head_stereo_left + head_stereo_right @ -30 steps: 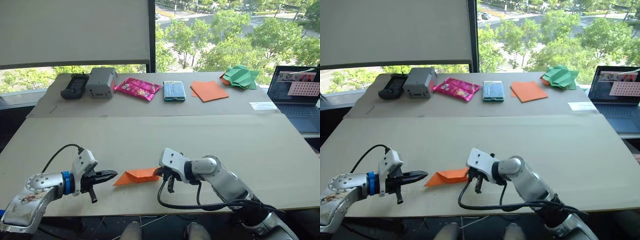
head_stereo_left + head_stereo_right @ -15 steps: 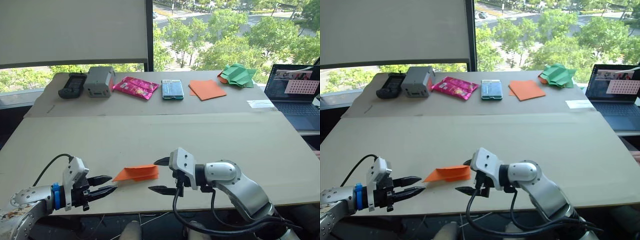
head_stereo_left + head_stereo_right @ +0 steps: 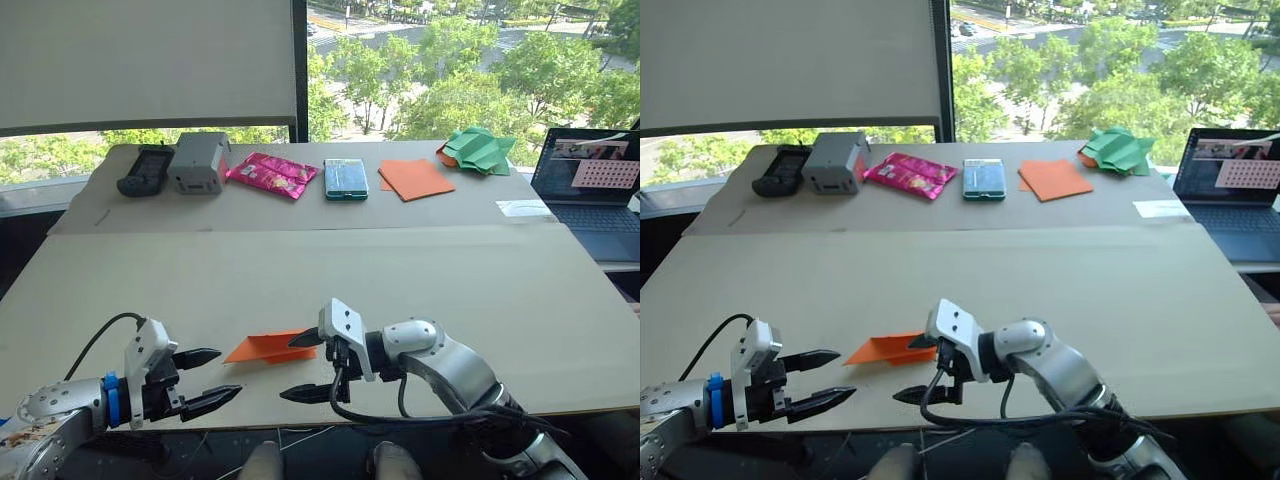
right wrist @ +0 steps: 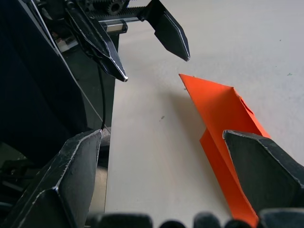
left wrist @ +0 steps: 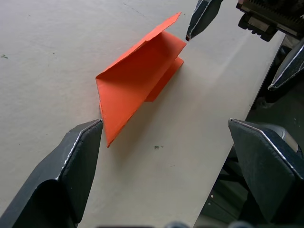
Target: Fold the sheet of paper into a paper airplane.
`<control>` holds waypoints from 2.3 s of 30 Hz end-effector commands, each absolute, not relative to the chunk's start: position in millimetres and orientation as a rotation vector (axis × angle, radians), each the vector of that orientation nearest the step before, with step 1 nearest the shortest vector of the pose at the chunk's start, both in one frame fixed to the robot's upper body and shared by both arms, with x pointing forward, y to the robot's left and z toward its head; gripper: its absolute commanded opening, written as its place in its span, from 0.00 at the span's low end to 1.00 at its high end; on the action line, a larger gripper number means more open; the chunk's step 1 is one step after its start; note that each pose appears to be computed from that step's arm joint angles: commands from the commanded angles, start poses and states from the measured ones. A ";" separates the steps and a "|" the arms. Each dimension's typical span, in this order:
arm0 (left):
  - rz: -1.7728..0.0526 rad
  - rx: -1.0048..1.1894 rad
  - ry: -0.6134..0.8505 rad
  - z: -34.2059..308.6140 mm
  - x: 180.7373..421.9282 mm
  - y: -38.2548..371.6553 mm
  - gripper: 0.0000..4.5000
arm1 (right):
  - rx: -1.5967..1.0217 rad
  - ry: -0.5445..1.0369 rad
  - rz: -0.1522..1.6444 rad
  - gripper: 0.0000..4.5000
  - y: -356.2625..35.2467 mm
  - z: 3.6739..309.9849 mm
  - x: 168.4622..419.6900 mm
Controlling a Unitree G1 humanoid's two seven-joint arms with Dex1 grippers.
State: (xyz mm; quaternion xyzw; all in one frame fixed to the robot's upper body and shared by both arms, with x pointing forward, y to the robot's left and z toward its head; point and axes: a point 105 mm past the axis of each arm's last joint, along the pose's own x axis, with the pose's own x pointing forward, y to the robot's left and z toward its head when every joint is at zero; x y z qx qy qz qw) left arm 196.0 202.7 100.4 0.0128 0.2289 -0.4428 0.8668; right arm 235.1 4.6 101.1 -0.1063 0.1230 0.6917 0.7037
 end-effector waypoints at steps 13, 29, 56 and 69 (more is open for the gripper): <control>-0.899 0.046 0.416 112.8 196.0 201.1 1.00 | -0.298 0.215 1.448 1.00 11.0 106.6 272.4; -0.886 0.041 0.421 108.5 196.4 198.5 1.00 | -0.305 0.225 1.434 1.00 25.6 108.5 286.7; -0.895 0.027 0.416 108.9 200.7 193.3 1.00 | -0.329 0.160 1.356 1.00 27.8 128.5 285.6; -0.902 0.031 0.417 110.8 203.8 194.6 1.00 | -1.079 -0.570 1.350 1.00 30.3 134.2 269.6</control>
